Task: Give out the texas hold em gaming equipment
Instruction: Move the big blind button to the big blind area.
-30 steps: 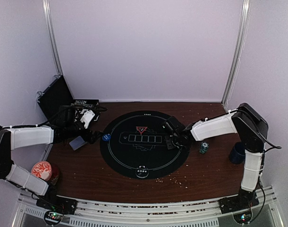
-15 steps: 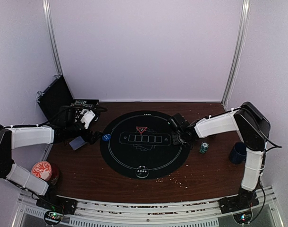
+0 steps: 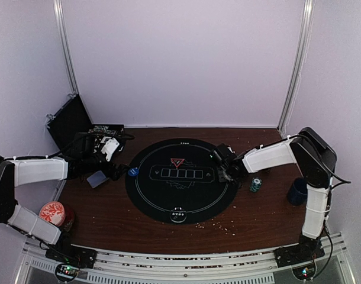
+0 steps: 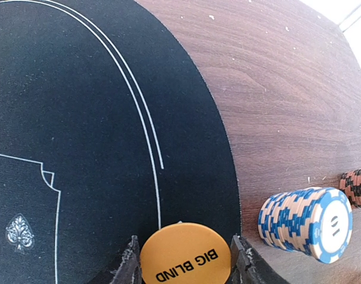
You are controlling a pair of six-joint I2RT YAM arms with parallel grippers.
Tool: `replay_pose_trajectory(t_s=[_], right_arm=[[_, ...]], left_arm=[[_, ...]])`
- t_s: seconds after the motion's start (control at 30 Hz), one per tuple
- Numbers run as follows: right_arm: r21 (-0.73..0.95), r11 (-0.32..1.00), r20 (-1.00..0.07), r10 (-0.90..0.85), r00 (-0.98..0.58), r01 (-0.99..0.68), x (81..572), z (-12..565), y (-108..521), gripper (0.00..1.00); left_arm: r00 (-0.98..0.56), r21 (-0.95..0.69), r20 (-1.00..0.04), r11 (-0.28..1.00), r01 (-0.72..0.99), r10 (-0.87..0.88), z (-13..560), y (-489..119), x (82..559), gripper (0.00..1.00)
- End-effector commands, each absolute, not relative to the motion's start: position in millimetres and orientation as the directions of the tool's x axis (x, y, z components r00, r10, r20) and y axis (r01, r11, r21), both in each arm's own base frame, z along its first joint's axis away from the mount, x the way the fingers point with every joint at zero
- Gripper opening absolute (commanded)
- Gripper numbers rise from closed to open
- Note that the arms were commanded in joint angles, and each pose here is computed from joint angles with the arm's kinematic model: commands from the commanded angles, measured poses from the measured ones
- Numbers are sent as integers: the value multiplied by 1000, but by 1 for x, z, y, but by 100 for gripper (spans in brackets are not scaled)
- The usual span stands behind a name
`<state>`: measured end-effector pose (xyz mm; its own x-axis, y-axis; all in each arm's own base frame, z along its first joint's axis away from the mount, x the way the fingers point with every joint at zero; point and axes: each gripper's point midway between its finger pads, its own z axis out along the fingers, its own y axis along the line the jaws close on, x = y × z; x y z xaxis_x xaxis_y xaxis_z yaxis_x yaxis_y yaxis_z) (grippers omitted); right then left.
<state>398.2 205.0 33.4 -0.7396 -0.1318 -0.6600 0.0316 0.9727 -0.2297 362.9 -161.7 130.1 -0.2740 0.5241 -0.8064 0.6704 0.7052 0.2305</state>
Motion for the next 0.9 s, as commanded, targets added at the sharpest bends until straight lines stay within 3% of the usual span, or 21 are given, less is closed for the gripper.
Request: replay_pose_trajectory(t_s=[0.0, 0.23, 0.67, 0.77, 0.87], right_arm=[[-273, 959, -666, -132, -734, 75, 404, 36, 195, 50], [-284, 956, -660, -138, -738, 76, 404, 35, 195, 52], [-222, 975, -690, -146, -709, 15, 401, 59, 218, 74], [-178, 982, -713, -172, -680, -62, 393, 80, 246, 82], [-157, 979, -729, -206, -653, -133, 386, 101, 277, 97]], left_arm=[[-239, 242, -831, 713, 658, 503, 140, -163, 371, 98], [-239, 242, -831, 714, 657, 502, 140, -162, 371, 98], [-241, 239, -831, 713, 659, 502, 139, -163, 372, 98], [-240, 241, -830, 713, 658, 503, 139, -163, 372, 98], [-242, 240, -829, 713, 658, 503, 138, -163, 372, 98]])
